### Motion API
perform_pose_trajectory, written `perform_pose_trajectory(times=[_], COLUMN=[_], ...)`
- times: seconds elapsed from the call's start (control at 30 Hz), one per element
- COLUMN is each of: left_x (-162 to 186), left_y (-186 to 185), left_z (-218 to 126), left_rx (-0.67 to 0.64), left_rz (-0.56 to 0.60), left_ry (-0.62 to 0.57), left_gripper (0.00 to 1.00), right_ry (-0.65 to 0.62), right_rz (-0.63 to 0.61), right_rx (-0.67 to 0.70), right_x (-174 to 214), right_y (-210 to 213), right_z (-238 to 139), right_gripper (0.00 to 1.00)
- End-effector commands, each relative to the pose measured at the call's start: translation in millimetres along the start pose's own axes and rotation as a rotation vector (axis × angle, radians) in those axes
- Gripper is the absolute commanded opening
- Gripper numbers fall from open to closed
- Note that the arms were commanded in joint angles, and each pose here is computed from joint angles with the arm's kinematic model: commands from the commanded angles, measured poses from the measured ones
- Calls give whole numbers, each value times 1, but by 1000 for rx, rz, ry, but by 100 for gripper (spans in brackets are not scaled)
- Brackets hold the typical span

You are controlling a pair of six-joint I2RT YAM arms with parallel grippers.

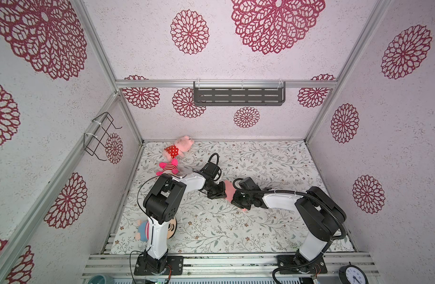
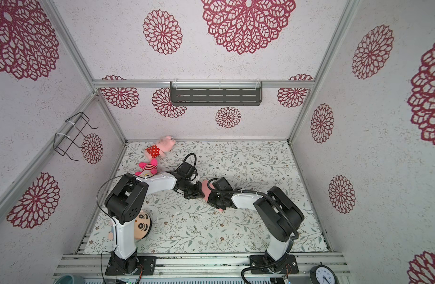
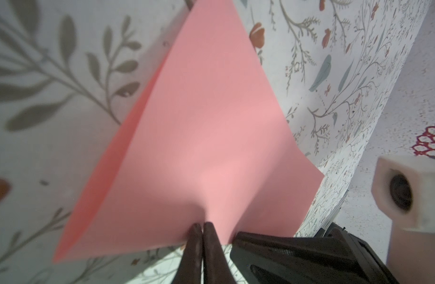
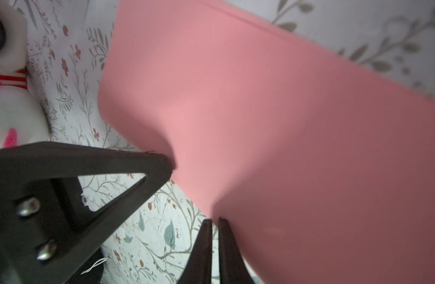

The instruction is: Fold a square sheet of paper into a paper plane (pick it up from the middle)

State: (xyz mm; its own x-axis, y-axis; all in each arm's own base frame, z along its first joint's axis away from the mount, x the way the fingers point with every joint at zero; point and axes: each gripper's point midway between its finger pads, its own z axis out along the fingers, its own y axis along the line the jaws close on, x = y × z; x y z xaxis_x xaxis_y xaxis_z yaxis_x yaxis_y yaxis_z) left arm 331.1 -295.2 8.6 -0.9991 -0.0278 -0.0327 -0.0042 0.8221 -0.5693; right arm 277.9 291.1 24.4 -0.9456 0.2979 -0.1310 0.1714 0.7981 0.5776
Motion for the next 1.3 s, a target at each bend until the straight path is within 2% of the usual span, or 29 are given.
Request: perform_pose_trajectory(times=[0.0, 0.57, 0.67, 0.77, 0.87, 1.13, 1.27], left_x=[9, 12, 12, 12, 12, 13, 15], left_y=[25, 31, 29, 28, 28, 29, 30], left_z=[12, 13, 13, 12, 11, 12, 12], left_rx=[-97, -121, -118, -118, -119, -120, -125], left_rz=[-20, -25, -20, -19, -17, -22, -21], left_ry=[35, 51, 52, 52, 52, 55, 58], left_gripper=[7, 7, 7, 7, 7, 7, 7], right_ry=[48, 57, 39, 5, -21, -25, -28], right_rz=[18, 56, 28, -58, -110, -71, -58], right_rx=[104, 230, 156, -17, -77, 33, 94], right_x=[17, 43, 38, 24, 11, -9, -10], right_y=[-33, -84, -66, -17, 11, 7, -5], right_z=[-7, -35, -39, -47, -49, -16, -12], right_gripper=[12, 13, 13, 15, 15, 15, 14])
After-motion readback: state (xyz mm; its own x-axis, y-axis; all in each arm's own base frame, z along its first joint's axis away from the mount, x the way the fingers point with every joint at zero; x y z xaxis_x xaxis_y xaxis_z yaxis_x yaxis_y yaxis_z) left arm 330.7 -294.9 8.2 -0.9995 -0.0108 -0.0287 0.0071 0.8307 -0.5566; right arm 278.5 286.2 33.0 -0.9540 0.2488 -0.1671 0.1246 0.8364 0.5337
